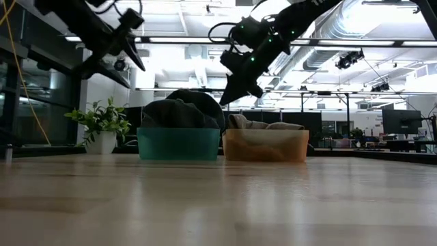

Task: Pick & Place hat
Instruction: Put the blue cap into the green bin, then return to home position

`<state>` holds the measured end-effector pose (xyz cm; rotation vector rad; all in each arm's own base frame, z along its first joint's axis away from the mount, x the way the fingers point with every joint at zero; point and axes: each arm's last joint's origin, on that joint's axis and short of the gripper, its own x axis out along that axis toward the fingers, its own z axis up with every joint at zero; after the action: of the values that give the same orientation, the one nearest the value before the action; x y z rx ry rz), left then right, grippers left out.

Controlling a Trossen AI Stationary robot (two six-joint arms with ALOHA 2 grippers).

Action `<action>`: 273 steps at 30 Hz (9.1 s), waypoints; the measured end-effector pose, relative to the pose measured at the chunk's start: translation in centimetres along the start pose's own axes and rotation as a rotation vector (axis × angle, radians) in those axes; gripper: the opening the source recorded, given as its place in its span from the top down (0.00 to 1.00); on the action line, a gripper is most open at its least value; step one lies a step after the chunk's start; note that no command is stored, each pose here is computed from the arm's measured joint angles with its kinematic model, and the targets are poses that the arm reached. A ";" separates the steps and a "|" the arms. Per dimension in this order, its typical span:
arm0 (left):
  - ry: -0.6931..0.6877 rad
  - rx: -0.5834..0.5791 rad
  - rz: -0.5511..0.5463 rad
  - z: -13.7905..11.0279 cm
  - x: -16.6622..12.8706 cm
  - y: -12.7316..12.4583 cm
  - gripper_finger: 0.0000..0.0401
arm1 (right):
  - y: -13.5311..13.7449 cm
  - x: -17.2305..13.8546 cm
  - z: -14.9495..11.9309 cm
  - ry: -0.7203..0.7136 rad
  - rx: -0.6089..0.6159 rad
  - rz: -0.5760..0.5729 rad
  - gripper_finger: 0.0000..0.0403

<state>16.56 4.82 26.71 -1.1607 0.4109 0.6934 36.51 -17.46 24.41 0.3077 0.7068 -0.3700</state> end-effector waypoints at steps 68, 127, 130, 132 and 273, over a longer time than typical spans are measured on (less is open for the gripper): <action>0.014 -0.023 -0.098 -6.0 -2.0 -0.2 0.47 | 4.8 7.6 4.8 -0.142 -0.022 0.219 1.00; 0.018 -0.019 -0.098 -6.0 -2.0 -0.2 0.47 | 1.6 5.9 2.2 0.436 0.090 -0.016 1.00; 0.018 -0.023 -0.098 -6.1 -2.0 -0.2 0.47 | 2.2 6.0 2.3 0.416 0.085 -0.004 1.00; 0.019 -0.023 -0.098 -6.0 -2.0 -0.2 0.47 | 2.5 6.2 2.1 0.423 0.082 -0.002 1.00; -0.488 0.192 -0.428 -7.7 0.7 9.9 0.47 | 0.5 -17.5 -26.5 -0.719 -0.071 0.437 1.00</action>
<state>10.70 0.17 16.63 -0.8225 -0.1793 0.5228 9.34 -2.60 17.22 0.2306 -0.0611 -0.0217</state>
